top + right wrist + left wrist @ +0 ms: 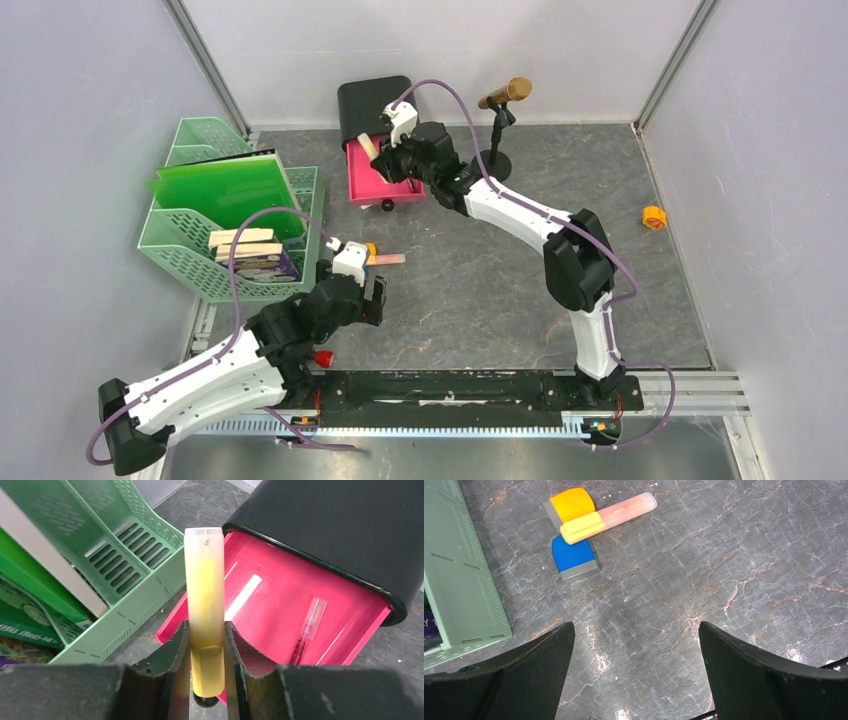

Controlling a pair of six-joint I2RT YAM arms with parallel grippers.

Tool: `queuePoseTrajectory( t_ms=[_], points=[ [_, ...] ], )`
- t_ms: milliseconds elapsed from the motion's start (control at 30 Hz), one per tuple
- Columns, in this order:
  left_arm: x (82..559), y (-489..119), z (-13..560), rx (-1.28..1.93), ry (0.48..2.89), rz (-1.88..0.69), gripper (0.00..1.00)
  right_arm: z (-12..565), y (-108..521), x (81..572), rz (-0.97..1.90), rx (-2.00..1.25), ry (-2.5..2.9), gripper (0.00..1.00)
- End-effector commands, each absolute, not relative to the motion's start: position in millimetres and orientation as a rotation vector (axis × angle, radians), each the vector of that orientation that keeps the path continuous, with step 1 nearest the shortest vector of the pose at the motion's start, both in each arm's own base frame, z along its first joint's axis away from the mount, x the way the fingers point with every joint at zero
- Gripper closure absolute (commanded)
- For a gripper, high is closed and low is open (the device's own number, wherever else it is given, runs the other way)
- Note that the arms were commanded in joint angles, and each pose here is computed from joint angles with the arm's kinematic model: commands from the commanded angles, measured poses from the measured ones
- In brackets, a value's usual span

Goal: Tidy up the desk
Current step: Place the stationery in the drawer.

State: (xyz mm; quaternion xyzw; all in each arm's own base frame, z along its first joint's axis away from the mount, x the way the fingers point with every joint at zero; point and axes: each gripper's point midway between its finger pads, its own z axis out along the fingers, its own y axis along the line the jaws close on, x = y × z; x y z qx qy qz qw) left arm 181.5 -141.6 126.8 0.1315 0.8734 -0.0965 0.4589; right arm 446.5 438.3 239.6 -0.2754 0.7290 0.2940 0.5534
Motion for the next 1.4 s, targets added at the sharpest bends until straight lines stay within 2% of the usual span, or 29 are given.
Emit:
queuePoseTrajectory(
  t_ms=[0,333,400,733,767,800,867,933,1133,1367],
  points=[
    [185.2,-147.5,137.0,0.274,2.13,-0.268,0.0,252.7,443.4,467.6,0.691,-0.597,1.656,1.0],
    [187.2,-143.3,138.8,0.249,2.118,-0.244,0.0,225.2,435.9,483.3,0.623,-0.593,1.694,1.0],
    [186.7,-143.3,139.1,0.25,2.115,-0.247,0.0,219.7,433.6,483.5,0.612,-0.598,1.705,0.94],
    [185.6,-144.4,138.1,0.255,2.115,-0.244,0.0,208.2,432.6,485.3,0.604,-0.62,1.718,0.89],
    [185.4,-144.6,137.9,0.257,2.115,-0.244,0.0,207.9,432.1,486.0,0.602,-0.62,1.718,0.85],
    [185.5,-144.5,138.0,0.256,2.114,-0.244,0.0,208.9,432.3,485.9,0.601,-0.622,1.714,0.77],
    [185.5,-144.6,138.2,0.255,2.113,-0.244,0.0,208.9,431.7,486.3,0.595,-0.625,1.713,0.53],
    [185.5,-144.3,137.6,0.255,2.115,-0.241,0.0,210.5,430.9,486.7,0.591,-0.626,1.709,0.4],
    [185.3,-144.5,137.7,0.256,2.115,-0.241,0.0,222.8,429.8,487.1,0.596,-0.618,1.688,0.22],
    [185.3,-144.0,139.7,0.253,2.108,-0.242,0.0,253.3,423.9,476.9,0.626,-0.62,1.646,0.08]
  ],
)
